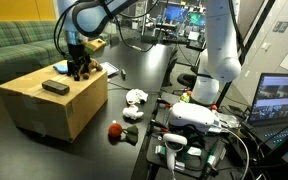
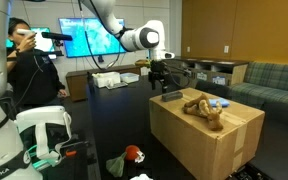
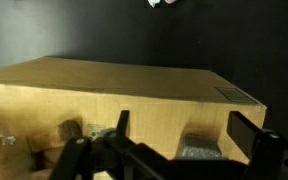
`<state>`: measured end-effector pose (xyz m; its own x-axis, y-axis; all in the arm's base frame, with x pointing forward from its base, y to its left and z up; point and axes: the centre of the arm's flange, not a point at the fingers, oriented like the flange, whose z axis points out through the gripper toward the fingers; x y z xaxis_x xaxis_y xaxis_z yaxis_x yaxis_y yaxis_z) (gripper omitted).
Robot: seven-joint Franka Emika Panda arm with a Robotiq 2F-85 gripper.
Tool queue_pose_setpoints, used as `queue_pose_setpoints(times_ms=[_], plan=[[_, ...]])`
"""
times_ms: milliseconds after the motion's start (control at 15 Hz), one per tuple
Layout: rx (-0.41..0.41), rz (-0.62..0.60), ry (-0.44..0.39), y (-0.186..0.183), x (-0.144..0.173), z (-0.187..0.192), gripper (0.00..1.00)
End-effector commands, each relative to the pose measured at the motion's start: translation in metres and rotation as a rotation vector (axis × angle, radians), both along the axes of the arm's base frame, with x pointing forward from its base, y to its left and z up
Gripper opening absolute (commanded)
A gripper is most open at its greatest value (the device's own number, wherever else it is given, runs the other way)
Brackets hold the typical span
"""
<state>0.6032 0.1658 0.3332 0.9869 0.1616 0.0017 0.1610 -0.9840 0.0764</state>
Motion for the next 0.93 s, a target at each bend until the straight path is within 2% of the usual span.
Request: queue_pose_setpoints(times_ms=[0, 333, 867], plan=[[0.065, -0.093, 0.068, -0.042, 0.029, 0.022, 1.0], [0.128, -0.168, 0.114, -0.082, 0.059, 0.049, 1.0], [0.166, -0.167, 0.07, -0.081, 0.1, 0.042, 1.0]])
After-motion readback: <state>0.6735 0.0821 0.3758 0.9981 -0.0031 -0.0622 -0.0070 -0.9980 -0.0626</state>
